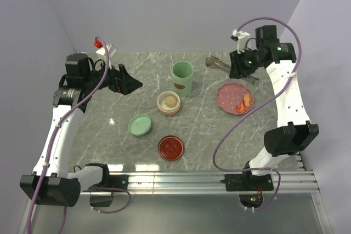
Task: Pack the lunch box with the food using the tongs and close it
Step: Place the food into the lunch box
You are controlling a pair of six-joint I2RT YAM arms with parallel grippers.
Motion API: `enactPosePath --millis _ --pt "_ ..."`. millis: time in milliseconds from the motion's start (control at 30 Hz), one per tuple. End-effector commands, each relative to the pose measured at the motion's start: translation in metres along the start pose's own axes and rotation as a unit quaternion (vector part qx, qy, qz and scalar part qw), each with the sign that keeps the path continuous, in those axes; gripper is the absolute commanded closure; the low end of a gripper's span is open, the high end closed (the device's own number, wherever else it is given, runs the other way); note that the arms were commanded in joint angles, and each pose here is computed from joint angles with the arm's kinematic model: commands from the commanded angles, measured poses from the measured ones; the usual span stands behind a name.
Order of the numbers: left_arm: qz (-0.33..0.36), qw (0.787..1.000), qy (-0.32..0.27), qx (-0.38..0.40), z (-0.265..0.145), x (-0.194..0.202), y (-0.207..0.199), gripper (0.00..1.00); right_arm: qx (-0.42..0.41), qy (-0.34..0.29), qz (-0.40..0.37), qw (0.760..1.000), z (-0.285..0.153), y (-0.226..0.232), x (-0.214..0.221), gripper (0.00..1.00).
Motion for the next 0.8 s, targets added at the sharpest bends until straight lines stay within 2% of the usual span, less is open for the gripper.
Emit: enactPosePath --millis 0,100,433,767 --pt "0.028 1.000 -0.010 0.008 -0.002 -0.009 -0.004 0.01 -0.022 -0.046 -0.007 0.999 0.003 0.023 -0.032 0.57" --pt "0.029 0.999 -0.012 0.009 -0.003 -0.009 -0.004 0.01 -0.033 -0.065 -0.019 0.997 0.011 0.037 -0.052 0.57" --pt "0.027 1.000 -0.010 0.006 -0.002 -0.011 -0.003 0.01 -0.029 -0.043 -0.047 0.998 0.062 0.058 -0.077 0.56" --pt "0.025 1.000 -0.007 0.000 0.000 -0.009 0.000 0.01 -0.002 -0.038 -0.036 0.999 0.069 0.060 -0.085 0.40"
Point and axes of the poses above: each gripper's point midway between its finger pads, its own z axis out along the fingers, its own y axis along the line the jaws close on, x = y × z, the point moved 5 cm from there along -z, back along the fingers, and after that the axes turned 10 degrees about -z, right-handed, at the moved point
